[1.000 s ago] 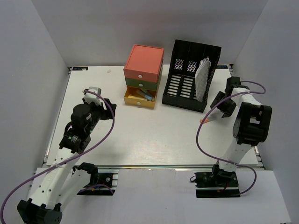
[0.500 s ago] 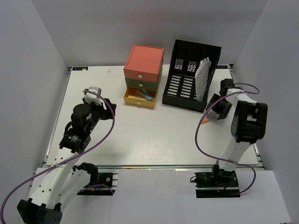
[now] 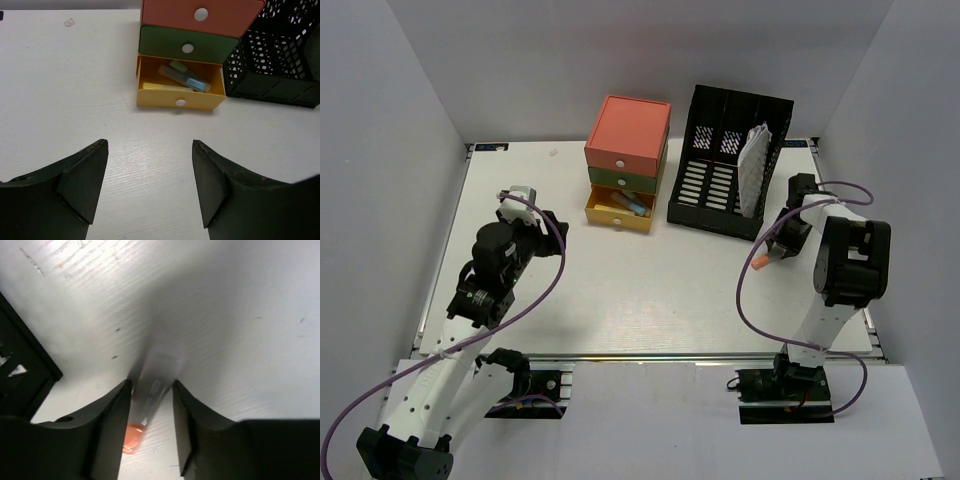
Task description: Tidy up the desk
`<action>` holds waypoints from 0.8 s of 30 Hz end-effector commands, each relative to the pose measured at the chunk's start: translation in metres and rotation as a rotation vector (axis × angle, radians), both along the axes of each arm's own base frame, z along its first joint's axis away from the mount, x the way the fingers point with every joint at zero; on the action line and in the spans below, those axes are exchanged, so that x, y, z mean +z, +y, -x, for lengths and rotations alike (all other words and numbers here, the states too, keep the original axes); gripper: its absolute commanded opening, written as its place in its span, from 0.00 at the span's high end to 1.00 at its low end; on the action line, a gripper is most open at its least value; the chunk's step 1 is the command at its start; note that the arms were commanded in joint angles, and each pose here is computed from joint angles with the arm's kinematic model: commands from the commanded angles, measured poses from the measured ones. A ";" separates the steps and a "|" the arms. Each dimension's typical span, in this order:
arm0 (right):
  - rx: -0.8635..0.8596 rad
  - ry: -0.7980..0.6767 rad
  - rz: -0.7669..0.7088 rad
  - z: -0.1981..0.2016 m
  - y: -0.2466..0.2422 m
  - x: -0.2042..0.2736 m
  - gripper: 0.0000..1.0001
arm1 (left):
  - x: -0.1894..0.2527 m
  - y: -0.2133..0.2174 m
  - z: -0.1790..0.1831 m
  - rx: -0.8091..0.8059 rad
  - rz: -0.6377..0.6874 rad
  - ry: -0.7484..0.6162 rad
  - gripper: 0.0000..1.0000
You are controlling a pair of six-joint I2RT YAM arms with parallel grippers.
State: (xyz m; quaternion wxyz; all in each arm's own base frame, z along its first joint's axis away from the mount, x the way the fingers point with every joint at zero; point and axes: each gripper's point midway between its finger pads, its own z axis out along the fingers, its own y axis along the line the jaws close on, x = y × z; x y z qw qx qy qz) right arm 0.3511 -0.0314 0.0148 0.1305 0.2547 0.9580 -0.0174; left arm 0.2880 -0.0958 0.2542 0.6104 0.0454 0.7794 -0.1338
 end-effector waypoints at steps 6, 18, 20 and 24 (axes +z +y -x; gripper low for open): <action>-0.012 -0.033 0.036 0.013 -0.011 0.011 0.72 | 0.001 0.005 0.000 0.025 -0.002 -0.008 0.23; 0.581 -0.346 -0.141 0.004 0.045 0.104 1.00 | 0.004 0.005 0.001 0.024 0.005 -0.020 0.22; 0.891 -0.444 -0.237 0.016 0.082 0.126 1.00 | 0.004 0.005 0.001 0.024 0.003 -0.021 0.22; 1.347 -0.622 -0.337 0.050 0.135 0.156 1.00 | 0.003 0.006 0.000 0.031 0.001 -0.018 0.22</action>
